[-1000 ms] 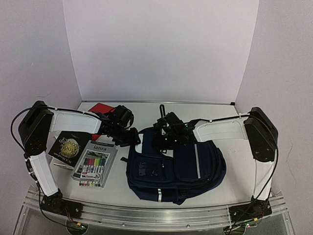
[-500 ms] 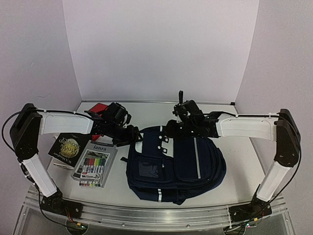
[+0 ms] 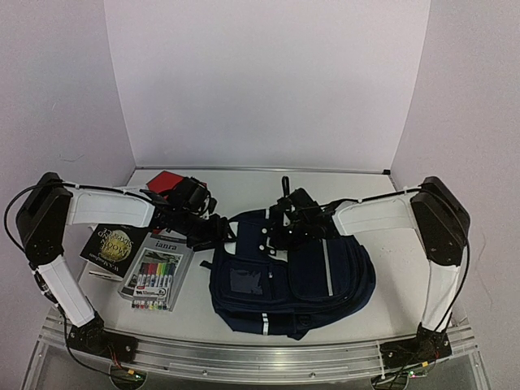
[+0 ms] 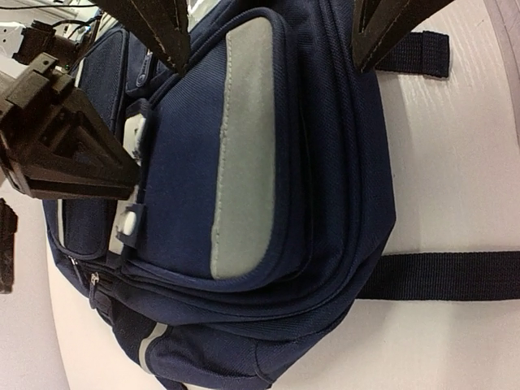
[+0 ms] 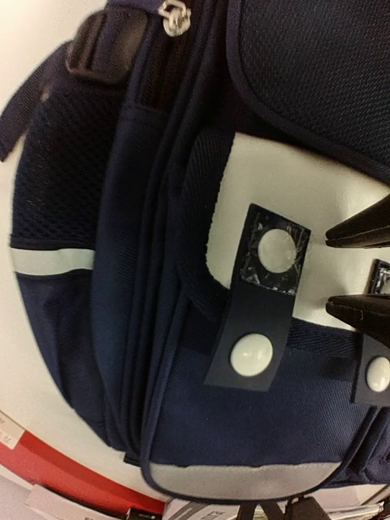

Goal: Pack the student bag
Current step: Adjust the student bag at the center of the board.

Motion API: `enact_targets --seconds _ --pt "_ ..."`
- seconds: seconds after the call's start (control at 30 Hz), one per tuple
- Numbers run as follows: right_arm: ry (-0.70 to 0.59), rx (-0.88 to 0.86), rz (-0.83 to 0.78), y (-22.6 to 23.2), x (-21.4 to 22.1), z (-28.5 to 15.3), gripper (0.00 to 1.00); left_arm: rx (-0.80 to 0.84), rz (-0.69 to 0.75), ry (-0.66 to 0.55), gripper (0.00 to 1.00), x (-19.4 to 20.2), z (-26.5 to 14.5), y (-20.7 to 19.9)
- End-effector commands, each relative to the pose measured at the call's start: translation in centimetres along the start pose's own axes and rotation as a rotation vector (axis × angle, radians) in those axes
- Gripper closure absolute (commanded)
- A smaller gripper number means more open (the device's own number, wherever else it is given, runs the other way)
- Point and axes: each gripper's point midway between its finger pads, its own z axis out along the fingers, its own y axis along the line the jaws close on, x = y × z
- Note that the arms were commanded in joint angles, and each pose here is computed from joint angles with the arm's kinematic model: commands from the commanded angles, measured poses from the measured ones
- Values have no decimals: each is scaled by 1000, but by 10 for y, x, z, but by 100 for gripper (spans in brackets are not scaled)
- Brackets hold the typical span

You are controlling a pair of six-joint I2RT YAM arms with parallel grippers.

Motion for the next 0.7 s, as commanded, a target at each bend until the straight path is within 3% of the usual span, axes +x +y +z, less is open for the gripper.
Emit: enact_targets --seconds 0.0,0.17,0.33,0.5,0.57,0.67 --pt "50 -12 -14 2 14 29 85 78 -32 20 33 1 11 -10" --pt "20 -11 -10 3 7 18 84 104 -54 48 39 4 28 -10" --pt "-84 -1 13 -2 -18 -30 62 107 -58 50 63 0 39 -11" --pt "-138 37 108 -45 -23 -74 44 89 -49 35 79 -5 44 -5" --pt "-154 58 153 -66 -19 -88 37 97 -56 30 81 -10 43 -2" --pt "-152 101 228 -102 -6 -101 35 97 -41 9 76 -22 35 -1"
